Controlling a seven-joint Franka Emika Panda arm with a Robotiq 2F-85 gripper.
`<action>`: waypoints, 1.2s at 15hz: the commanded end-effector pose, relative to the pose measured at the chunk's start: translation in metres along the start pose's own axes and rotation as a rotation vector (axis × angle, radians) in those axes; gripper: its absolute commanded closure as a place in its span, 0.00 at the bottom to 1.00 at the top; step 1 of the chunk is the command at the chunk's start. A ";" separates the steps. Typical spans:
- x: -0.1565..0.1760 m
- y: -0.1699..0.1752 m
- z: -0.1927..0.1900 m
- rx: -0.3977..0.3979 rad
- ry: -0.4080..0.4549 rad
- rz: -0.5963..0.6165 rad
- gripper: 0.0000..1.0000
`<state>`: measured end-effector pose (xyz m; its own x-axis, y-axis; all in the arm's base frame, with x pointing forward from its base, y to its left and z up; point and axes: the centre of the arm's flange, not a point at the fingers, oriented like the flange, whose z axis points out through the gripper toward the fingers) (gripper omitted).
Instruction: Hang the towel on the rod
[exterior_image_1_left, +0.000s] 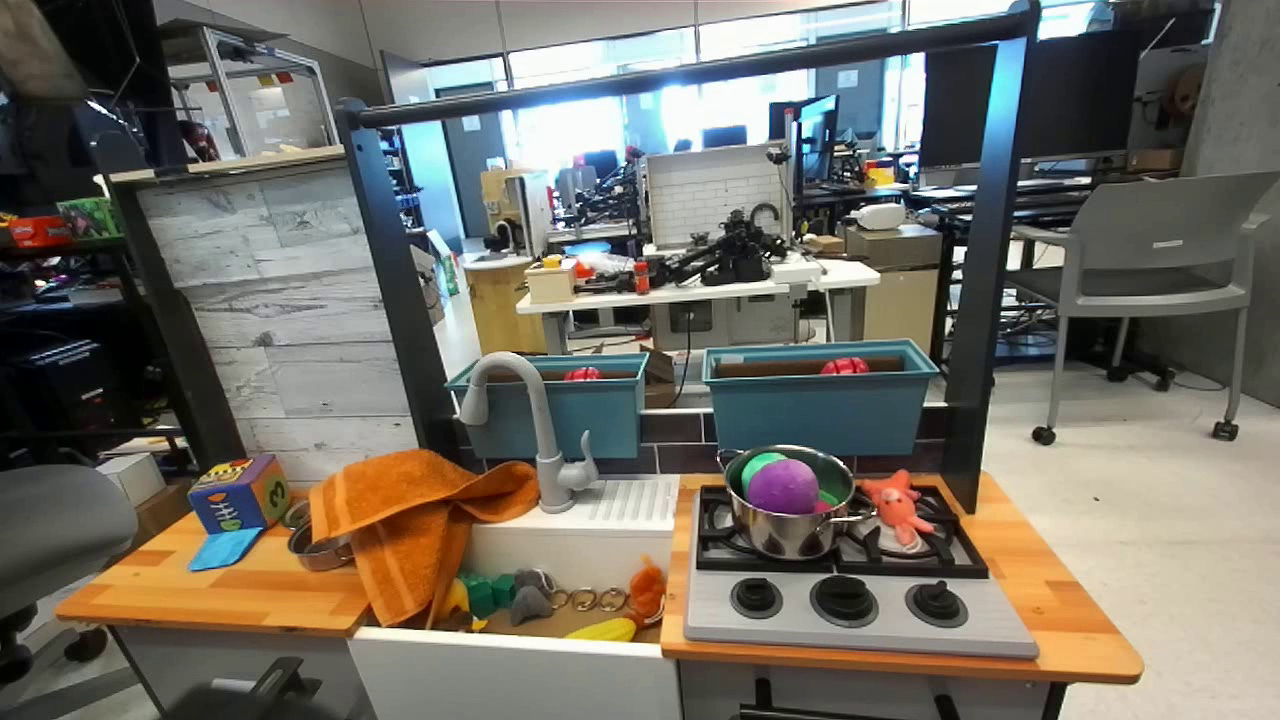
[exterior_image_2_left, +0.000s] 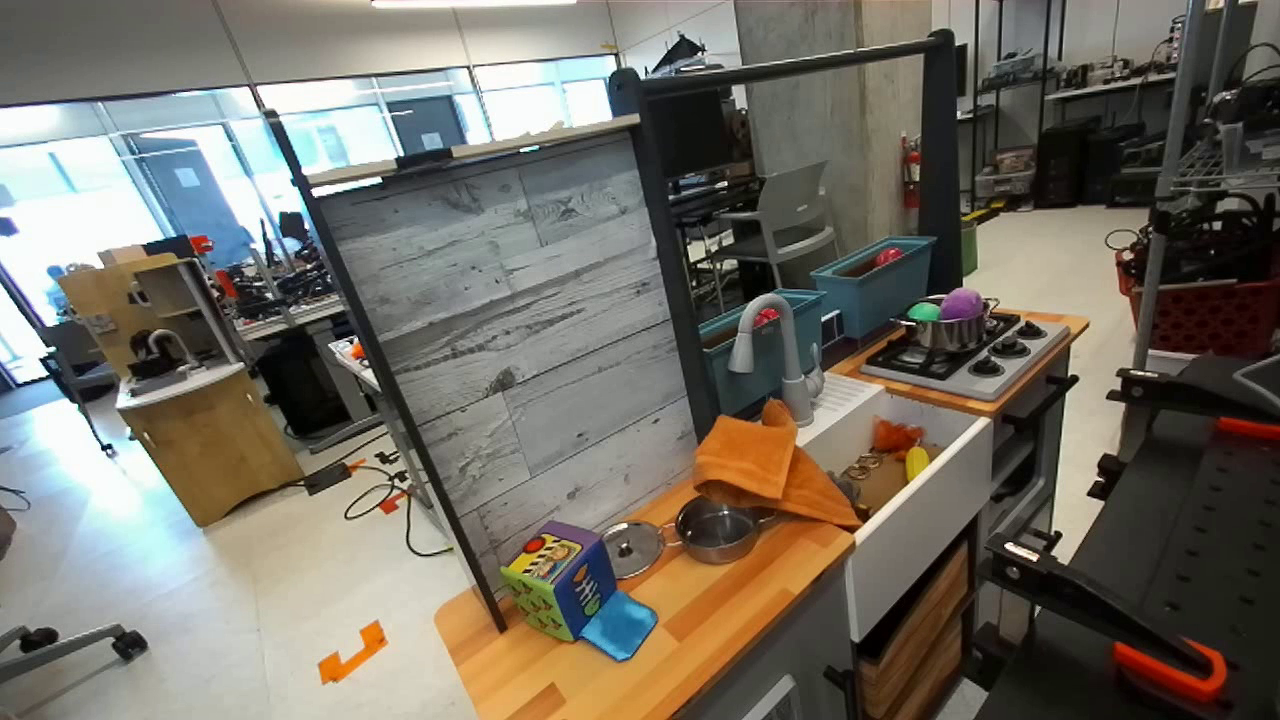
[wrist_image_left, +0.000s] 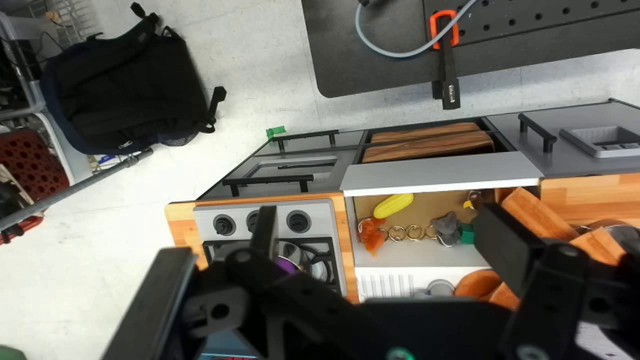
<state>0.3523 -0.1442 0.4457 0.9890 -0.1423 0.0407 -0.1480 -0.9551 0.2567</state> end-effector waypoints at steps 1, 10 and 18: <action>0.014 -0.006 0.011 0.029 0.021 -0.019 0.00; 0.138 -0.121 0.078 0.147 0.003 -0.197 0.00; 0.220 -0.236 0.167 0.249 -0.157 -0.160 0.00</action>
<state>0.5554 -0.0161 0.2690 0.9958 0.0319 -0.0863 0.0346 -0.9989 0.0300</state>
